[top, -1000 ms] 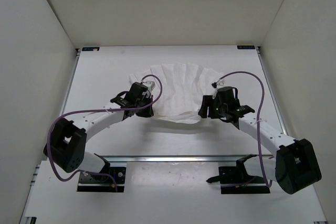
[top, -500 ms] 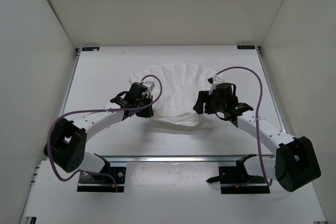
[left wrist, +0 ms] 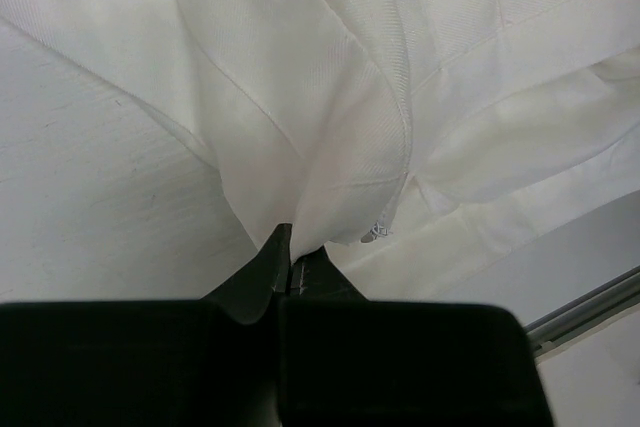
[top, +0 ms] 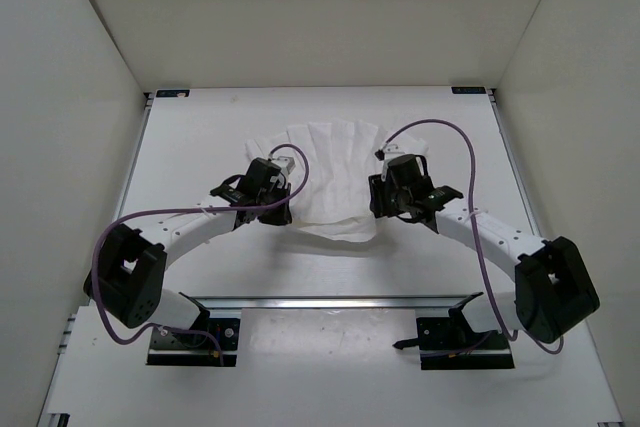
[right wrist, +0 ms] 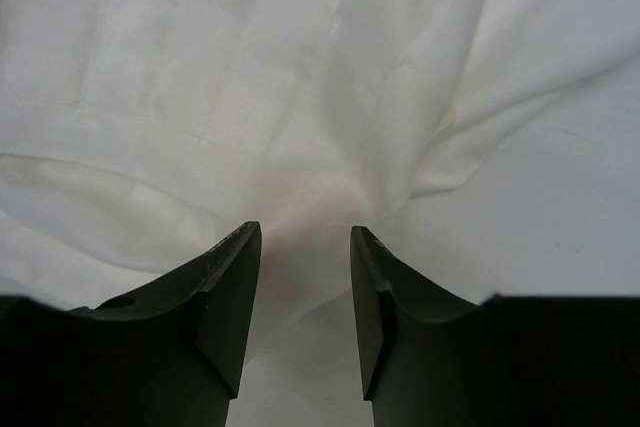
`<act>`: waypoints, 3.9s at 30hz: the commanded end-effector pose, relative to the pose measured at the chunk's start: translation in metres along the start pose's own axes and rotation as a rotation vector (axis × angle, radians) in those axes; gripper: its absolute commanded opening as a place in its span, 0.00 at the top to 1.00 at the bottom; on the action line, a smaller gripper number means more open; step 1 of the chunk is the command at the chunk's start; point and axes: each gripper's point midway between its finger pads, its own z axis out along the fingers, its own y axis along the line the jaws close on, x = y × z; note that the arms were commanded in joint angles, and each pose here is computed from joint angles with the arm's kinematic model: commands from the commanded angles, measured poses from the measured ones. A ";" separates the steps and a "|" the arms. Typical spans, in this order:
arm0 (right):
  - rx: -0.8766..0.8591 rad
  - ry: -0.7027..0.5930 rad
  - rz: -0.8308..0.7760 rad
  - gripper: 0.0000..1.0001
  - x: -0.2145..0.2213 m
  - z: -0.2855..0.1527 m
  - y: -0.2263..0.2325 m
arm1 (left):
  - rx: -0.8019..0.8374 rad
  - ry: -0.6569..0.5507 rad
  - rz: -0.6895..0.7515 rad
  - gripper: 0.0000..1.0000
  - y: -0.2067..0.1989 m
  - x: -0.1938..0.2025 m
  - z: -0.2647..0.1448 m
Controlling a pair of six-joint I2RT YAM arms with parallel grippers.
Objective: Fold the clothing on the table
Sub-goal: Fold the skirt
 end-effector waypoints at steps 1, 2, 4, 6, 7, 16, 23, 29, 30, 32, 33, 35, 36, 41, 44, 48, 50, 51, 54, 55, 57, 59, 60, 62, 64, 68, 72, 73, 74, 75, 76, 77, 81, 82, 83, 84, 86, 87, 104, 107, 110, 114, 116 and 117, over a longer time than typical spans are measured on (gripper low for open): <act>0.086 -0.094 -0.085 0.62 -0.036 -0.007 -0.011 | 0.017 -0.005 0.006 1.00 0.000 0.001 -0.001; 0.084 -0.071 -0.105 0.62 -0.033 -0.002 -0.012 | 0.024 -0.006 -0.002 1.00 -0.001 -0.001 -0.002; 0.063 -0.038 -0.112 0.63 -0.031 0.003 -0.009 | 0.020 0.002 0.002 1.00 -0.001 0.002 -0.001; 0.050 -0.003 -0.128 0.61 -0.026 0.007 -0.006 | 0.017 0.002 0.003 1.00 -0.001 0.002 0.000; 0.032 -0.011 -0.138 0.59 -0.028 0.007 -0.001 | 0.017 0.001 -0.002 1.00 -0.001 0.002 -0.001; -0.102 -0.039 -0.263 0.47 -0.026 0.008 0.041 | 0.039 0.010 -0.001 1.00 -0.005 0.004 0.001; -0.131 0.002 -0.337 0.46 0.000 0.016 0.053 | 0.028 0.000 -0.017 1.00 0.001 0.001 0.001; 0.035 0.032 -0.384 0.44 0.012 0.025 0.032 | 0.030 0.013 -0.001 1.00 -0.001 0.005 0.001; 0.043 0.023 -0.375 0.44 0.010 0.027 0.031 | 0.031 0.008 -0.001 1.00 -0.001 0.004 0.001; 0.072 0.028 -0.373 0.43 0.012 0.032 0.025 | 0.026 0.012 -0.014 1.00 0.001 0.005 0.000; 0.075 0.033 -0.386 0.44 0.013 0.035 0.024 | 0.025 0.015 -0.018 1.00 0.003 0.007 0.000; 0.135 0.043 -0.391 0.44 0.013 0.038 0.016 | 0.024 0.006 -0.019 1.00 0.004 0.005 -0.003; 0.164 0.055 -0.384 0.45 0.014 0.039 0.010 | 0.023 0.008 -0.027 1.00 0.006 0.005 -0.003; 0.291 -0.002 -0.254 0.54 -0.007 0.032 -0.021 | 0.022 0.016 -0.026 1.00 0.007 0.009 -0.004; 0.263 -0.094 -0.172 0.62 -0.027 0.022 -0.026 | 0.019 0.019 -0.028 1.00 0.009 0.010 -0.003; 0.284 -0.161 -0.132 0.65 -0.040 0.004 -0.039 | 0.017 0.026 -0.034 1.00 0.009 0.011 -0.001; 0.289 -0.152 -0.118 0.69 -0.038 0.003 -0.045 | 0.019 0.029 -0.029 1.00 0.009 0.013 0.000; 0.293 -0.137 -0.119 0.71 -0.033 0.003 -0.048 | 0.023 0.027 -0.033 1.00 0.008 0.011 -0.001; 0.299 -0.090 -0.101 0.73 -0.021 0.005 -0.052 | 0.023 0.029 -0.026 1.00 0.006 0.013 0.001; 0.296 -0.085 -0.101 0.71 -0.019 0.005 -0.050 | 0.021 0.032 -0.020 1.00 0.007 0.013 0.000; 0.289 -0.069 -0.086 0.63 -0.011 0.004 -0.048 | 0.016 0.019 -0.035 1.00 0.010 0.009 -0.001; 0.286 -0.056 -0.067 0.51 -0.002 0.004 -0.047 | 0.023 0.029 -0.029 1.00 0.007 0.012 -0.001; 0.293 -0.050 -0.051 0.49 0.003 0.004 -0.051 | 0.017 0.027 -0.031 1.00 0.008 0.012 -0.002; 0.288 -0.033 -0.031 0.48 0.009 0.002 -0.053 | 0.021 0.028 -0.021 1.00 0.007 0.012 -0.001; 0.280 -0.025 -0.012 0.53 0.016 0.002 -0.053 | 0.017 0.021 -0.022 1.00 0.006 0.009 0.000; 0.249 -0.043 0.023 0.95 0.019 0.000 -0.052 | 0.007 0.016 -0.022 1.00 0.007 0.007 -0.001; 0.270 -0.063 0.037 1.00 0.012 -0.008 -0.058 | -0.024 -0.003 -0.032 1.00 0.015 0.004 -0.004; 0.287 -0.080 0.039 1.00 0.008 -0.012 -0.063 | -0.023 -0.014 -0.028 1.00 0.015 -0.001 -0.005; 0.280 -0.115 0.042 1.00 -0.005 -0.017 -0.063 | -0.042 -0.032 -0.038 1.00 0.020 -0.005 -0.009; 0.272 -0.137 0.040 1.00 -0.012 -0.022 -0.063 | -0.046 -0.039 -0.032 1.00 0.020 -0.007 -0.009; 0.236 -0.158 0.033 1.00 -0.022 -0.024 -0.061 | -0.034 -0.066 -0.034 1.00 0.018 -0.016 -0.011; 0.181 -0.187 0.031 1.00 -0.032 -0.028 -0.059 | -0.043 -0.085 -0.033 1.00 0.021 -0.023 -0.012; 0.141 -0.288 0.000 1.00 -0.090 -0.037 -0.058 | -0.065 -0.168 -0.005 1.00 0.024 -0.080 -0.014; 0.152 -0.321 -0.018 1.00 -0.117 -0.046 -0.060 | -0.066 -0.231 0.015 1.00 0.018 -0.116 -0.026; 0.156 -0.373 -0.038 1.00 -0.152 -0.058 -0.060 | -0.067 -0.299 0.033 1.00 0.014 -0.156 -0.039; 0.153 -0.436 -0.061 1.00 -0.190 -0.072 -0.058 | -0.085 -0.318 0.049 1.00 0.018 -0.174 -0.041; 0.154 -0.541 -0.070 1.00 -0.242 -0.101 -0.060 | -0.077 -0.536 0.089 1.00 -0.001 -0.268 -0.099; 0.152 -0.629 -0.116 1.00 -0.278 -0.129 -0.056 | -0.111 -0.583 0.080 1.00 0.006 -0.291 -0.110; 0.166 -0.572 -0.079 1.00 -0.163 -0.143 -0.085 | -0.211 -0.611 0.153 1.00 0.018 -0.173 -0.138; 0.076 -0.414 0.009 1.00 -0.085 -0.123 -0.059 | -0.159 -0.417 0.098 1.00 0.022 -0.088 -0.120; 0.010 -0.312 0.078 1.00 -0.035 -0.119 -0.032 | -0.098 -0.305 0.025 1.00 0.020 -0.030 -0.122; -0.117 -0.296 0.103 1.00 -0.029 -0.119 -0.006 | -0.067 -0.250 -0.020 1.00 0.023 -0.006 -0.117; -0.156 -0.290 0.085 1.00 -0.032 -0.109 -0.002 | -0.074 -0.257 -0.018 1.00 0.026 -0.011 -0.111; -0.162 -0.266 0.090 1.00 -0.033 -0.098 -0.003 | -0.069 -0.277 -0.008 1.00 0.026 -0.021 -0.109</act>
